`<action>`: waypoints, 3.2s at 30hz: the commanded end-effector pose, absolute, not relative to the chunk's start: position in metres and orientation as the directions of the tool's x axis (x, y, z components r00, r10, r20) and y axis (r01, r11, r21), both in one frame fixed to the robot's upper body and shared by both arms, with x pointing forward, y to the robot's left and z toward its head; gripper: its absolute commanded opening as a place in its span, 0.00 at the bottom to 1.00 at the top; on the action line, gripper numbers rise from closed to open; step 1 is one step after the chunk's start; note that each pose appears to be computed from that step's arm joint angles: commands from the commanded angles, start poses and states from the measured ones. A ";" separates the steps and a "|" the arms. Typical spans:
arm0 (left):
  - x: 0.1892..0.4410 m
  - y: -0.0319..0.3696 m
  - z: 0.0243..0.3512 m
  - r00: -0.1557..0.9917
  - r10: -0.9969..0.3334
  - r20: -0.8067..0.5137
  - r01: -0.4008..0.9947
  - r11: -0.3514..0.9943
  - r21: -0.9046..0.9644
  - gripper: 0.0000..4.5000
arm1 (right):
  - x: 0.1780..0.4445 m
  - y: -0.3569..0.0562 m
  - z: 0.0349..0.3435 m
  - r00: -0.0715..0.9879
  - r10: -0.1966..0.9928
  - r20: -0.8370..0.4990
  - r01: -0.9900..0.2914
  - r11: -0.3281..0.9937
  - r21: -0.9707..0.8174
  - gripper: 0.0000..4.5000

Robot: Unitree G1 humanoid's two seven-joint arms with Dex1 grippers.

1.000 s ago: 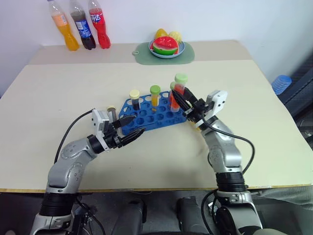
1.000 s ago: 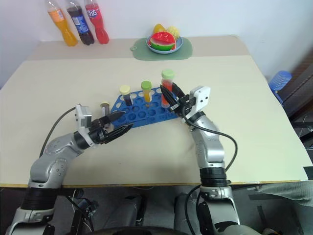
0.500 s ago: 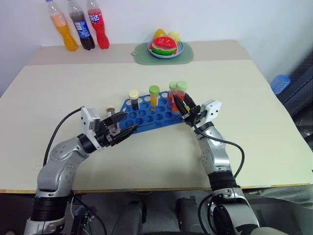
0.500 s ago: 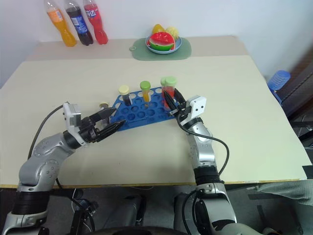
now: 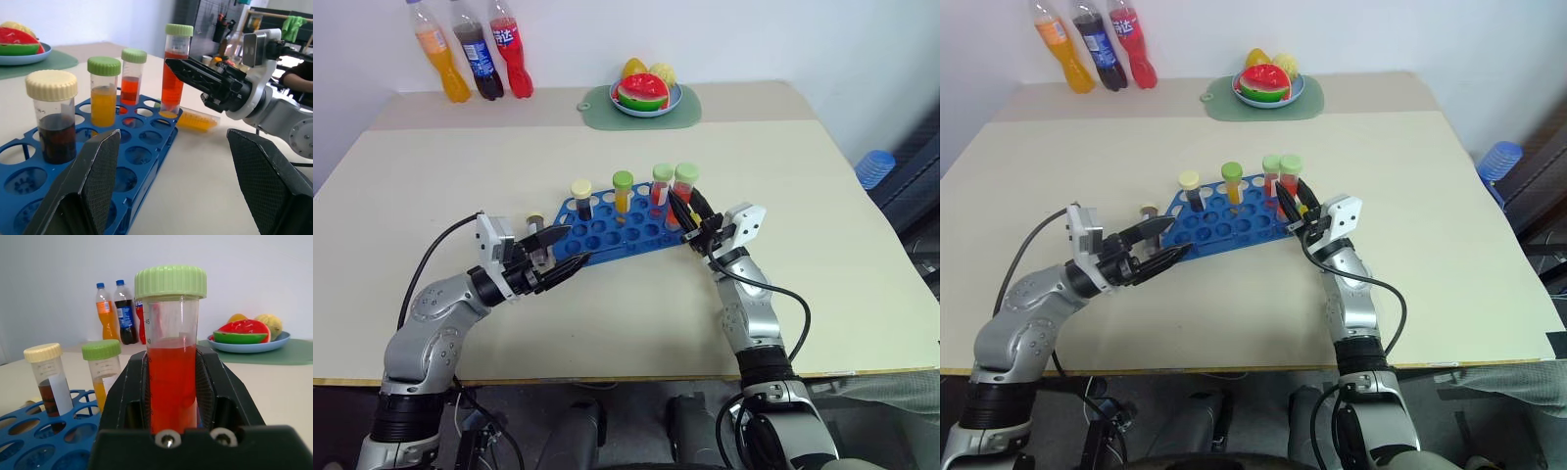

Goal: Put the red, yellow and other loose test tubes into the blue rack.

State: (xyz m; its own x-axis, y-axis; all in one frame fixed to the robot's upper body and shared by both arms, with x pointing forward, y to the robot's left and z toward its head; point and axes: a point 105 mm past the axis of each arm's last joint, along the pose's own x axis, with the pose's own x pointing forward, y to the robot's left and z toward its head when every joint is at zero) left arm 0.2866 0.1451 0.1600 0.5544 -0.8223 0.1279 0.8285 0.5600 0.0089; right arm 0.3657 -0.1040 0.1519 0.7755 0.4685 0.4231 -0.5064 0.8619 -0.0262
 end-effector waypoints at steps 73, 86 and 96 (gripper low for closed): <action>0.277 0.117 0.154 0.527 -0.828 0.189 0.845 0.534 -0.020 0.80 | 0.406 -0.169 0.139 0.591 0.459 -0.663 -0.592 0.806 0.030 0.82; 0.275 0.117 0.154 0.542 -0.820 0.184 0.837 0.547 -0.025 0.80 | 0.415 -0.193 0.124 0.617 0.348 -0.706 -0.605 0.784 -0.142 0.18; 0.282 0.113 0.153 0.502 -0.847 0.176 0.862 0.506 -0.025 0.80 | 0.365 -0.249 0.157 0.722 0.473 -0.505 -0.651 0.711 -0.266 0.18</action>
State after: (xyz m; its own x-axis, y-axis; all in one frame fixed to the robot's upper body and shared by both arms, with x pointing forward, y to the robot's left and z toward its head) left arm 0.2833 0.1116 0.1474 0.5171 -0.8406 0.1610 0.8549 0.5164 -0.0494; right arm 0.3853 -0.2575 0.1384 0.7554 0.3818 -0.5325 -0.5572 0.8020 -0.2154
